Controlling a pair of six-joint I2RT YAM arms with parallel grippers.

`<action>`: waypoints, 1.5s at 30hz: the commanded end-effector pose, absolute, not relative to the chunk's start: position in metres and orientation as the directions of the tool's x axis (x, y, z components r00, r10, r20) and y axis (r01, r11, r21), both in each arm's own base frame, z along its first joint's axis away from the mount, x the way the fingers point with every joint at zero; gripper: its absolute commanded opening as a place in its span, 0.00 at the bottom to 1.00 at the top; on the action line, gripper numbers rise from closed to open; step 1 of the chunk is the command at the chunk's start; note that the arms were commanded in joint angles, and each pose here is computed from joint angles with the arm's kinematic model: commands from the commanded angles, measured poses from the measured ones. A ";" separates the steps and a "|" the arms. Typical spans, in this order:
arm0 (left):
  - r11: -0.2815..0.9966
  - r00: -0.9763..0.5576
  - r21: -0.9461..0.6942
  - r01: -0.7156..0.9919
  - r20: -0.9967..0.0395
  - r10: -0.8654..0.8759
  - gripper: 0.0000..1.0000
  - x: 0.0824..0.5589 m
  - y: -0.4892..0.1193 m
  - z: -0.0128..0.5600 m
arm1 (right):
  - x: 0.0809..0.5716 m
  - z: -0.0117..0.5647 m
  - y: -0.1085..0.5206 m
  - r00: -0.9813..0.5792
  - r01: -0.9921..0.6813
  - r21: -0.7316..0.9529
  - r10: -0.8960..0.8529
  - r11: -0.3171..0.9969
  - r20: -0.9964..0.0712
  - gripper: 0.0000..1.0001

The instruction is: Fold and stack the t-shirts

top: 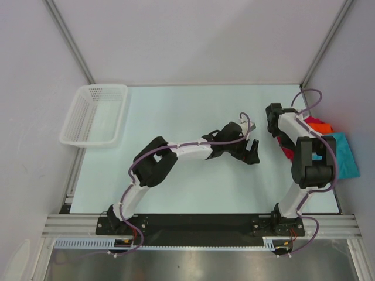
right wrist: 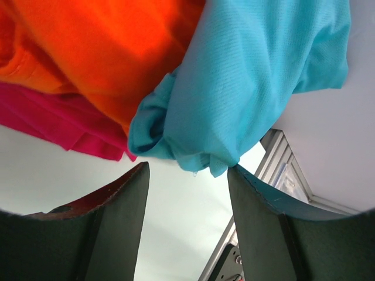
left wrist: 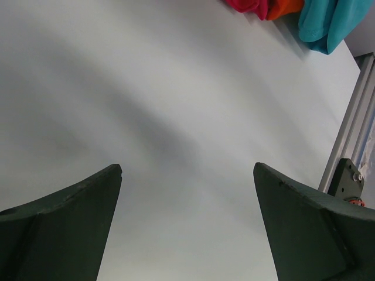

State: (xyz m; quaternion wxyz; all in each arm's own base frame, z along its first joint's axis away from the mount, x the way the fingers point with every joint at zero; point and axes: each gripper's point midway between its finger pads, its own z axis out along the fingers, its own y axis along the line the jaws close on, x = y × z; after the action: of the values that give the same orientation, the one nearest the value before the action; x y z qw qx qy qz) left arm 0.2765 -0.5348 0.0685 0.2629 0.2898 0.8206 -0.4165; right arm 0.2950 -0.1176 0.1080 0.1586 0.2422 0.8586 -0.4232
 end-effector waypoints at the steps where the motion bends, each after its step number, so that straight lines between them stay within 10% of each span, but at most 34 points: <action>1: 0.421 -0.657 -0.546 0.724 -0.731 0.182 1.00 0.283 -0.538 0.121 | 0.295 0.116 -0.135 -0.807 0.588 -0.669 0.274 0.454 -0.523 0.61; 45: 0.418 -0.660 -0.551 0.722 -0.729 0.180 1.00 0.292 -0.532 0.111 | 0.324 0.092 -0.136 -0.822 0.567 -0.674 0.279 0.473 -0.496 0.65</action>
State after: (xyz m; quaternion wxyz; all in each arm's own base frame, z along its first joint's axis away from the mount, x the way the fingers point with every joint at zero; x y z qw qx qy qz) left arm 0.2860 -0.5313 0.0735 0.2696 0.2862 0.8119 -0.4316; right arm 0.3117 -0.1354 0.0831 0.1349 0.2347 0.8542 -0.4438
